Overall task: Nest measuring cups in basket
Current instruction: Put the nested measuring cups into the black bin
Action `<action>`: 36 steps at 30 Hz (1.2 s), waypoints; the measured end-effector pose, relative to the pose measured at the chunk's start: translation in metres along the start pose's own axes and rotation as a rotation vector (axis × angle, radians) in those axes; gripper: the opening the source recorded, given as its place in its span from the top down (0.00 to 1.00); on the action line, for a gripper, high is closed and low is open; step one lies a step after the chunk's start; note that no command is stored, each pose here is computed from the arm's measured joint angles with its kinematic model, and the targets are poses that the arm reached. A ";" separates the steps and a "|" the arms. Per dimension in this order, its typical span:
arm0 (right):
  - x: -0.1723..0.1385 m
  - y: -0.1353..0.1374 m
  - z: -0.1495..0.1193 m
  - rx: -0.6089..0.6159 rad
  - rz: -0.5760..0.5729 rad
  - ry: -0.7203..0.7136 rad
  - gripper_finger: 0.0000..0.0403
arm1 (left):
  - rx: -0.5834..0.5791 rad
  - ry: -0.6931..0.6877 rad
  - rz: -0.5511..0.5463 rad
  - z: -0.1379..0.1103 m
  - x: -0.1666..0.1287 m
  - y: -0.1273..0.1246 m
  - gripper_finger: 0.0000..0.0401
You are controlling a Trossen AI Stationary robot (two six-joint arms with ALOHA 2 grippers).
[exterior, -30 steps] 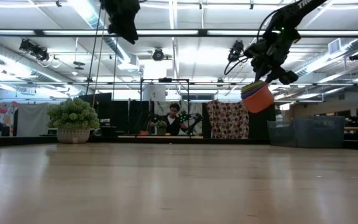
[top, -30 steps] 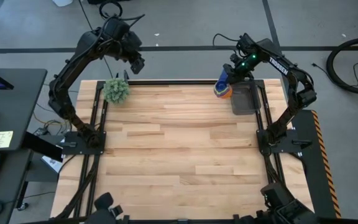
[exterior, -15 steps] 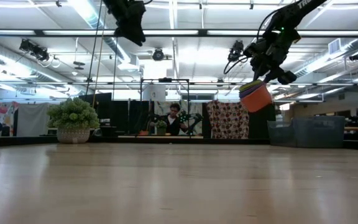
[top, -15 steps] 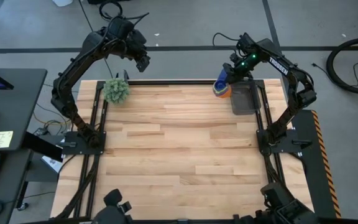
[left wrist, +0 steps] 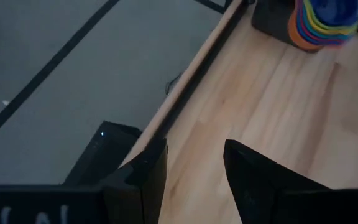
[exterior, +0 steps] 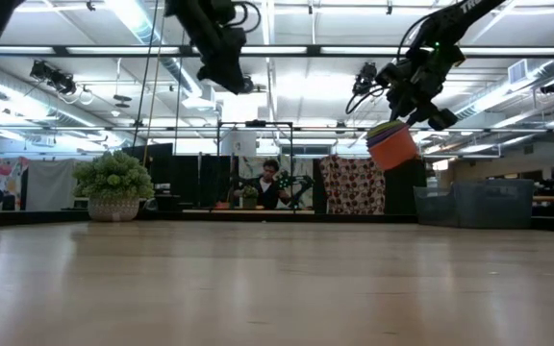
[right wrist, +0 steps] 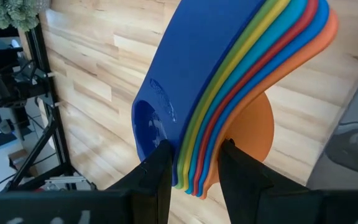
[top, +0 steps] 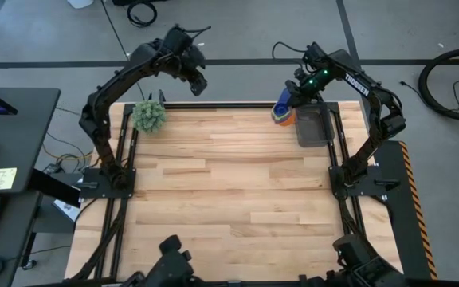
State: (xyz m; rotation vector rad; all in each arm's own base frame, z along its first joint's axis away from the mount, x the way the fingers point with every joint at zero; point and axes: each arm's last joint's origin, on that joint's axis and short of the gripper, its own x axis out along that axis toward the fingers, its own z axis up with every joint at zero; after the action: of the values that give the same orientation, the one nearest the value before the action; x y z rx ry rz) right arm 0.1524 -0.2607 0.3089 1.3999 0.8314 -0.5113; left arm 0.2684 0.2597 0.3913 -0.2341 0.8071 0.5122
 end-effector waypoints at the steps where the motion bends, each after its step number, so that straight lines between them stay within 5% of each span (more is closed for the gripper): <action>1: 0.000 0.000 0.000 0.002 0.001 0.002 0.72 | 0.003 -0.010 -0.004 0.002 0.005 0.001 0.59; 9: 0.005 0.006 -0.003 0.012 0.021 0.025 0.72 | -0.040 -0.090 -0.206 0.011 0.059 0.005 0.59; 26: 0.009 0.012 -0.003 0.000 0.054 0.033 0.72 | -0.095 0.020 -0.268 -0.011 0.187 -0.006 0.59; 36: 0.009 0.014 0.000 -0.016 0.062 0.008 0.72 | -0.063 0.059 -0.306 -0.017 0.205 -0.024 0.59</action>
State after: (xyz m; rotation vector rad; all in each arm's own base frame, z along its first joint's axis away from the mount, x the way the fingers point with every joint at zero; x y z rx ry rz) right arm 0.1681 -0.2570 0.3110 1.4094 0.7941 -0.4508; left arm 0.3889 0.3039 0.2284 -0.4243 0.7956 0.2436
